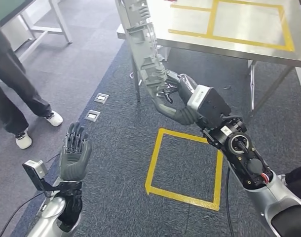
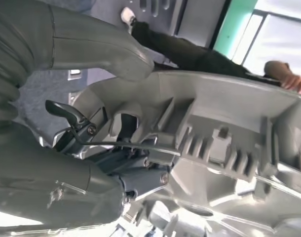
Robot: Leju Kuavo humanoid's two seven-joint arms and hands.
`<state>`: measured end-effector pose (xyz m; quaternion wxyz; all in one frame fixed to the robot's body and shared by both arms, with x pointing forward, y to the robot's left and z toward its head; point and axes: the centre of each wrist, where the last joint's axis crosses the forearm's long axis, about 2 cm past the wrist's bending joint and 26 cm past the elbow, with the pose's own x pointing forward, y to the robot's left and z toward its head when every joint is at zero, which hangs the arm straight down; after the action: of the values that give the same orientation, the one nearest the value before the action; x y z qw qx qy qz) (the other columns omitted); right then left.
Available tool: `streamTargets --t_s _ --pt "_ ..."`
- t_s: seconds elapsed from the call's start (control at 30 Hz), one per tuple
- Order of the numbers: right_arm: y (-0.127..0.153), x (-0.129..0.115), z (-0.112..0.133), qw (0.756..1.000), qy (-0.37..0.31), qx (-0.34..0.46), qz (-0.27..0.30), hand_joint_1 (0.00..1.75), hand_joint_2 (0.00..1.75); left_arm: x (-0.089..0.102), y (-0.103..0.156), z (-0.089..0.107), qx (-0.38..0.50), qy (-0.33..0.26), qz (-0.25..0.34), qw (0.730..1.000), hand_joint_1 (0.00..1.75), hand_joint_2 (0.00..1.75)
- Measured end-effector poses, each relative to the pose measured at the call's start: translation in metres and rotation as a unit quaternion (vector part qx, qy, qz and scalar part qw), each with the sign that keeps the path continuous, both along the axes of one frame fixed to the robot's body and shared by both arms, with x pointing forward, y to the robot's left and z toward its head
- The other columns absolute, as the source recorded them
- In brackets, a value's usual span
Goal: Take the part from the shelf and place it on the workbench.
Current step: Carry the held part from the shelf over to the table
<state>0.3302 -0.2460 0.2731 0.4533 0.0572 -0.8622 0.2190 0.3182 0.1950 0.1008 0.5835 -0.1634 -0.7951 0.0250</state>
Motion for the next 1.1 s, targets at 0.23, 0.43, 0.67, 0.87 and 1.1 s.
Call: streamTargets --t_s 0.23,0.43,0.67,0.87,1.1 --pt "0.0015 -0.0001 0.0003 1.0 0.0 0.0 0.001 1.75 1.75 -0.0017 0.0036 -0.0027 0.006 0.004 0.001 1.0 0.0 1.75" --pt "0.0013 0.0003 0.0011 1.0 -0.001 -0.002 0.003 1.75 1.75 -0.0003 0.004 -0.0003 0.008 0.005 0.001 1.0 0.0 1.75" --pt "0.002 0.0014 0.0005 1.0 0.001 -0.003 0.004 1.75 1.75 -0.0021 0.0041 -0.0015 0.009 0.008 0.002 1.0 0.0 1.75" --pt "0.0027 0.0025 0.002 1.0 -0.002 -0.003 0.007 1.75 1.75 -0.0015 0.0047 -0.0006 0.01 0.007 0.005 1.0 0.0 1.75" --pt "0.0054 0.0025 0.0013 1.0 -0.001 -0.002 0.013 1.75 1.75 -0.005 0.0064 -0.0024 0.014 0.016 0.015 1.0 0.0 1.75"
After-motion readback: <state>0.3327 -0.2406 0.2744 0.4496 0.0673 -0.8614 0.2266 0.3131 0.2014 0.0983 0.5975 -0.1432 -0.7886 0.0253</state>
